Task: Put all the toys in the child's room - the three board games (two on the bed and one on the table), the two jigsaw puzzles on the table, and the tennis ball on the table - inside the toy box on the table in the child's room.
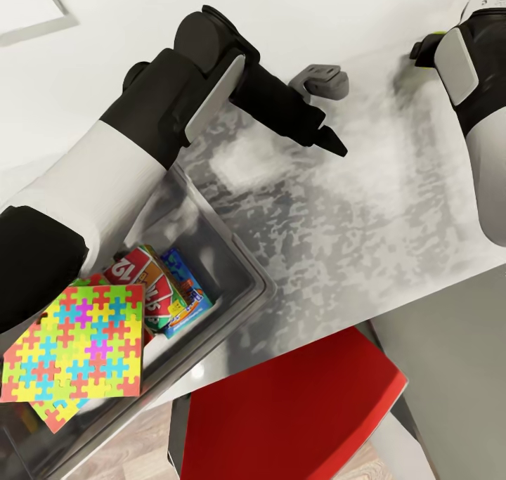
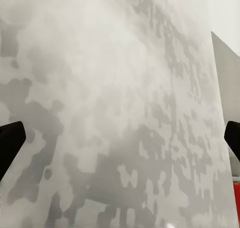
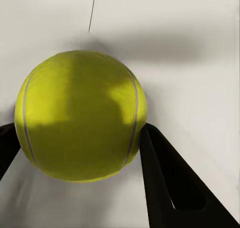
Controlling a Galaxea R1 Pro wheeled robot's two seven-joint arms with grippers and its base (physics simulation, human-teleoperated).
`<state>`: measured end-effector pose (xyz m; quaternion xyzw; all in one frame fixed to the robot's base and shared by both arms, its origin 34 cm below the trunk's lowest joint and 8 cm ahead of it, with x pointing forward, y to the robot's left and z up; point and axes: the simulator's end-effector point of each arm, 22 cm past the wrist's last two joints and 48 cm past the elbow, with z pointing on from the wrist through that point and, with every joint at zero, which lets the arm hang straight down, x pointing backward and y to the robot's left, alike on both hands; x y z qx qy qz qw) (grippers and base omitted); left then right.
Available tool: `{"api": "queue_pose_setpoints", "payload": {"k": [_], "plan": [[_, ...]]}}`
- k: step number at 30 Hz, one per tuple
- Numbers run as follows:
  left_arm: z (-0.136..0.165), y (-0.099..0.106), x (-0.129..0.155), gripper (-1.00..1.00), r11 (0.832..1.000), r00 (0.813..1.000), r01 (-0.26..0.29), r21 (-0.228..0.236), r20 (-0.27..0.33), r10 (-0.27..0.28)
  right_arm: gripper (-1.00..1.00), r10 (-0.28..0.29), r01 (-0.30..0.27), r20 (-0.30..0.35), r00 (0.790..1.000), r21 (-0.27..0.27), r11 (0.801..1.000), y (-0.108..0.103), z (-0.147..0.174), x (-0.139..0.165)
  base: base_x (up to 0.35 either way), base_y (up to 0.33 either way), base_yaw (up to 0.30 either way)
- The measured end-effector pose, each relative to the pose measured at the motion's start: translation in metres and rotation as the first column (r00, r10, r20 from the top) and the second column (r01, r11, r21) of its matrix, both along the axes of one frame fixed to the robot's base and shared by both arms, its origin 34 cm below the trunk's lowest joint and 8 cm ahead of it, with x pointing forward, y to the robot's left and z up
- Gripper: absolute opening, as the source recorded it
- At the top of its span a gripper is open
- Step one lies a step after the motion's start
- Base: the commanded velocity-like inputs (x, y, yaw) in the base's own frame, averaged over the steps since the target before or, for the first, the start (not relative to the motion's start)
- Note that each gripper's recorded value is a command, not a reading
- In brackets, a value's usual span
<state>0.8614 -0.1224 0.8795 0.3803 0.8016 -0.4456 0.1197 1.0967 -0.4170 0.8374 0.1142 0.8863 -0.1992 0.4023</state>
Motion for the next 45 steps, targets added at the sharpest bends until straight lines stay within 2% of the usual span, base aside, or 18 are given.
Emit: {"api": "queue_pose_setpoints", "payload": {"k": [33,45], "plan": [[0.041,0.0,0.006,1.0,1.0,0.999,-0.002,-0.007,0.048,0.002,-1.0,0.001,-0.002,0.048,0.999,0.003,1.0,0.001,0.049,0.006,-0.14,0.0,-0.066],[0.074,-0.006,0.001,1.0,0.997,0.998,0.026,-0.076,0.053,-0.022,-1.0,0.002,-0.002,0.059,0.998,0.011,1.0,0.004,0.063,0.008,-0.225,0.0,-0.053]]}}
